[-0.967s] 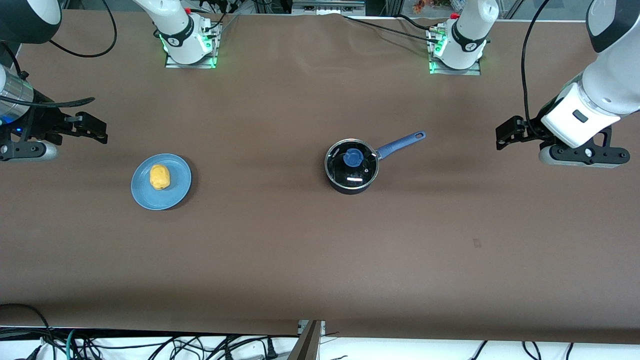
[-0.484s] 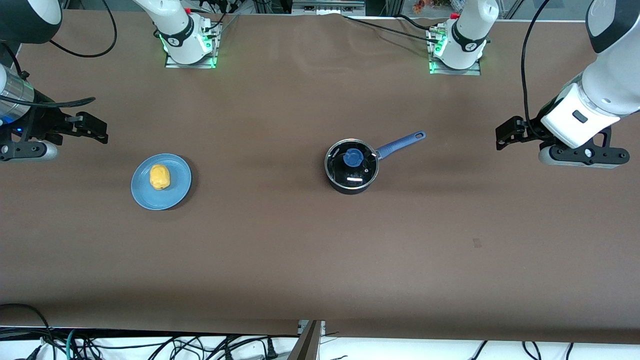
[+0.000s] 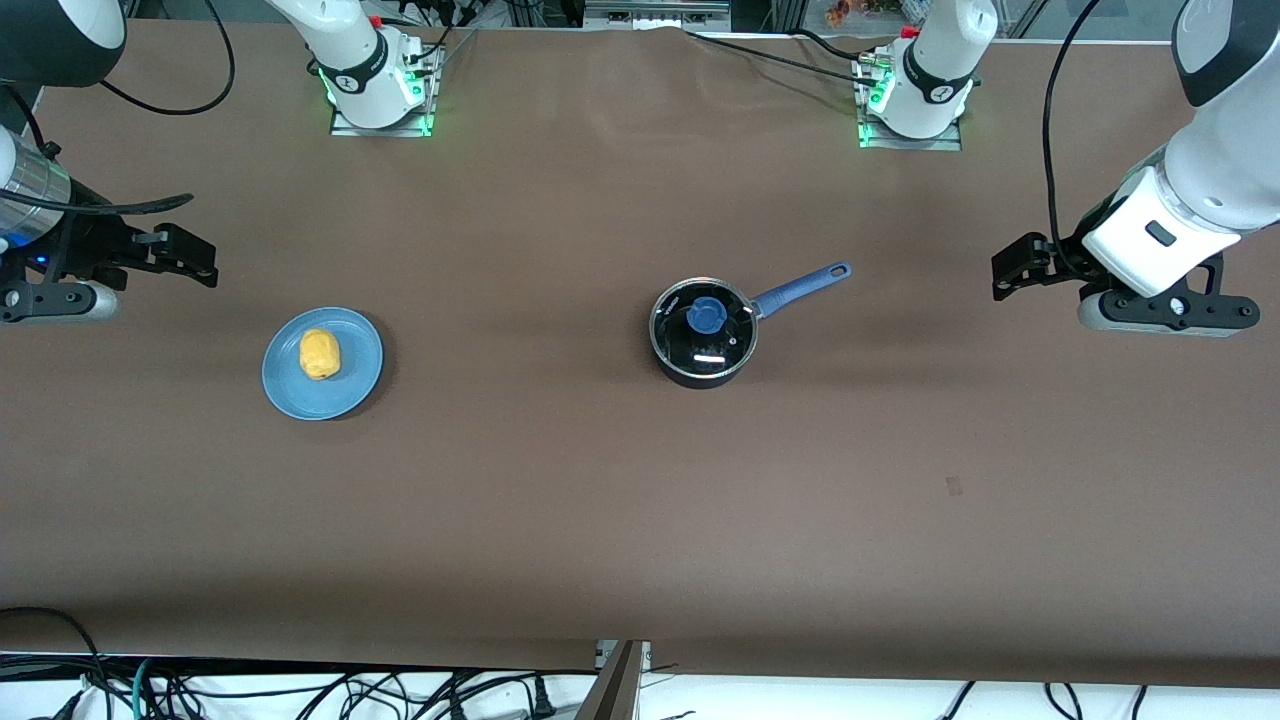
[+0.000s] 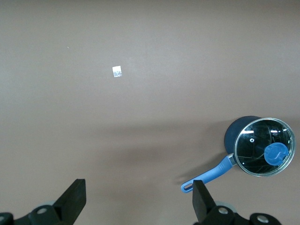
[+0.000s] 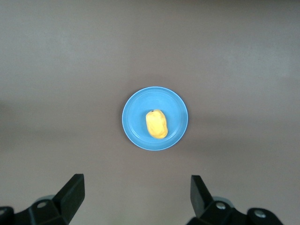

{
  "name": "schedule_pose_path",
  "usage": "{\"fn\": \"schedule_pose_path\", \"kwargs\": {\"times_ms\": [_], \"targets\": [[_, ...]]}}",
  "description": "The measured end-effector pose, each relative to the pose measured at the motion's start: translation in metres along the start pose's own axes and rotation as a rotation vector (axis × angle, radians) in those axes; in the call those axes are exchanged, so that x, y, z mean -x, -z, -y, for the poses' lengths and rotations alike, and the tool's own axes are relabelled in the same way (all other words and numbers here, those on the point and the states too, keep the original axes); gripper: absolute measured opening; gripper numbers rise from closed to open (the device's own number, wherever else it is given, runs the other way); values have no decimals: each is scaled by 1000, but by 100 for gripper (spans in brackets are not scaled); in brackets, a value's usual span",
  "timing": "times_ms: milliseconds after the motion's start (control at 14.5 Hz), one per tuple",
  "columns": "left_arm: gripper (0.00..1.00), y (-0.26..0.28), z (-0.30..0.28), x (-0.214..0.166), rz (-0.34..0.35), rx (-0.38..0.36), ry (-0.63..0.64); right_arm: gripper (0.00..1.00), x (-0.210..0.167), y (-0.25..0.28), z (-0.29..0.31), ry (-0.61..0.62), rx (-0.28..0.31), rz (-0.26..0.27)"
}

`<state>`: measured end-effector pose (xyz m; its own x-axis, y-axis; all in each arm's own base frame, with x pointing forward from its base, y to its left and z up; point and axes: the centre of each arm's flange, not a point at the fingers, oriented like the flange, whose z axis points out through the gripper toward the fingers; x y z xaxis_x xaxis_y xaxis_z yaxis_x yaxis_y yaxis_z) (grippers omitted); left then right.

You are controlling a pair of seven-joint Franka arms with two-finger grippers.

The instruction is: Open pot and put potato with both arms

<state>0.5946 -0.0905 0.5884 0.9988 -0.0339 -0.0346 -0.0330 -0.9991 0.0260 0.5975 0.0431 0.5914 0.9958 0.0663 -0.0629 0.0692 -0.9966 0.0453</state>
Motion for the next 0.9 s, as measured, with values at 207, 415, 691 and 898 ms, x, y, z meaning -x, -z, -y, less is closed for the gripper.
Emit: {"fn": "schedule_pose_path", "kwargs": {"times_ms": [207,415,691,898], "targets": [[100,-3,1,-2,4,-1,2,100,0,0,0,0,0,0],[100,3,1,-4,-15,1,3,100,0,0,0,1,0,0],[100,8,2,-4,-26,2,3,100,0,0,1,1,0,0],[100,6,2,-5,-24,2,4,100,0,0,2,3,0,0]]}}
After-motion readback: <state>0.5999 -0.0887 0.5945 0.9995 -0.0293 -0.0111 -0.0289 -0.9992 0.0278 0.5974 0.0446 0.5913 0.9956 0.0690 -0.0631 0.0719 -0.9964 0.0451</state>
